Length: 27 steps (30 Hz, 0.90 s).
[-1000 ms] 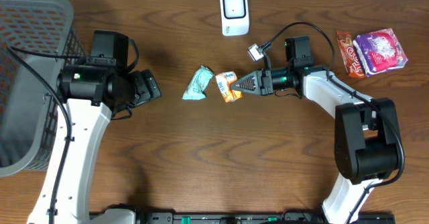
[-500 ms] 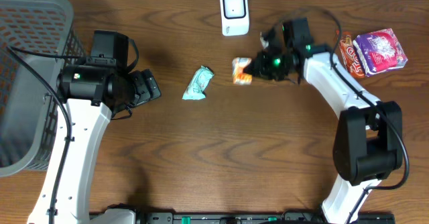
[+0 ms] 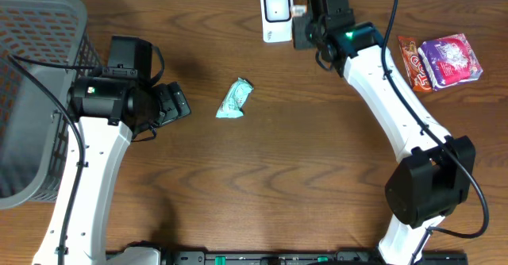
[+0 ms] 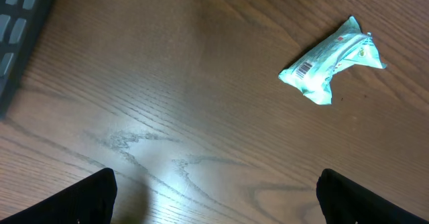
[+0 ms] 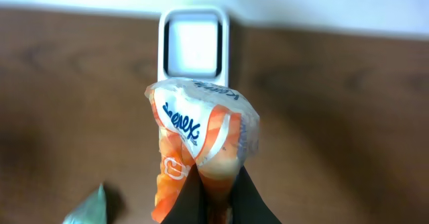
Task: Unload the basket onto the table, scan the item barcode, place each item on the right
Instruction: 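Hold the Kleenex pack under the white scanner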
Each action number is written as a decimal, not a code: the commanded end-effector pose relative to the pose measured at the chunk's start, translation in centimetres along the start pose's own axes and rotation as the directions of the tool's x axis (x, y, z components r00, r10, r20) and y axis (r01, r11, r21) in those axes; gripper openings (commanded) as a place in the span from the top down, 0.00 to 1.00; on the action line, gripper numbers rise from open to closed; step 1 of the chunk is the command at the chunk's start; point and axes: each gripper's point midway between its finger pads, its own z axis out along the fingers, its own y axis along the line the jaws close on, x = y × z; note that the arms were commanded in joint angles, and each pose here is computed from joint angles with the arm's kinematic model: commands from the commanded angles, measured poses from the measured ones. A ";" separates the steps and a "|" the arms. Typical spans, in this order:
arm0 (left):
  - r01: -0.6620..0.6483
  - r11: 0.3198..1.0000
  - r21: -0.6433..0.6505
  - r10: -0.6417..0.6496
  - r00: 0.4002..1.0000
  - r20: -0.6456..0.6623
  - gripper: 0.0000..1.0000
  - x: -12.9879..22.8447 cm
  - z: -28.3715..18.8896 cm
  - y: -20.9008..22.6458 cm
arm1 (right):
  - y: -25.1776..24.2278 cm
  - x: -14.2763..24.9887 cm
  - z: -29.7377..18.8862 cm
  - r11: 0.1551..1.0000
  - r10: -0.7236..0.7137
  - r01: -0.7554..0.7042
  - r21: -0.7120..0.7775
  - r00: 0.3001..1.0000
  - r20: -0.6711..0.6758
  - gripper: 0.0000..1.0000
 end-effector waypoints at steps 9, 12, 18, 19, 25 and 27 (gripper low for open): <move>-0.002 1.000 -0.011 0.002 1.000 0.008 0.05 -0.1 -0.1 0.3 | 0.6 -4.9 5.7 0.969 -0.197 0.178 0.169 0.975 0.102 0.99; -0.001 1.000 -0.011 0.001 1.000 0.008 0.05 -0.1 -0.1 0.3 | -0.1 -5.8 7.0 0.926 -0.288 0.253 0.280 0.953 0.090 0.99; -0.001 1.000 -0.011 0.001 1.000 0.008 0.05 -0.1 -0.1 0.3 | -1.6 -5.9 8.8 0.808 -0.444 0.392 0.441 0.896 0.018 0.99; -0.001 1.000 -0.011 0.001 1.000 0.008 0.05 -0.1 -0.1 0.4 | -1.6 -5.9 8.9 0.806 -0.450 0.398 0.439 0.893 0.016 0.99; -0.001 1.000 -0.011 0.001 1.000 0.008 0.05 -0.1 -0.1 0.4 | 0.2 -5.9 9.8 0.841 -0.461 0.415 0.348 0.885 0.059 0.99; -0.001 1.000 -0.011 0.001 1.000 0.008 0.05 -0.1 -0.1 0.3 | 1.1 -5.6 10.0 0.850 -0.467 0.427 0.309 0.882 0.067 0.99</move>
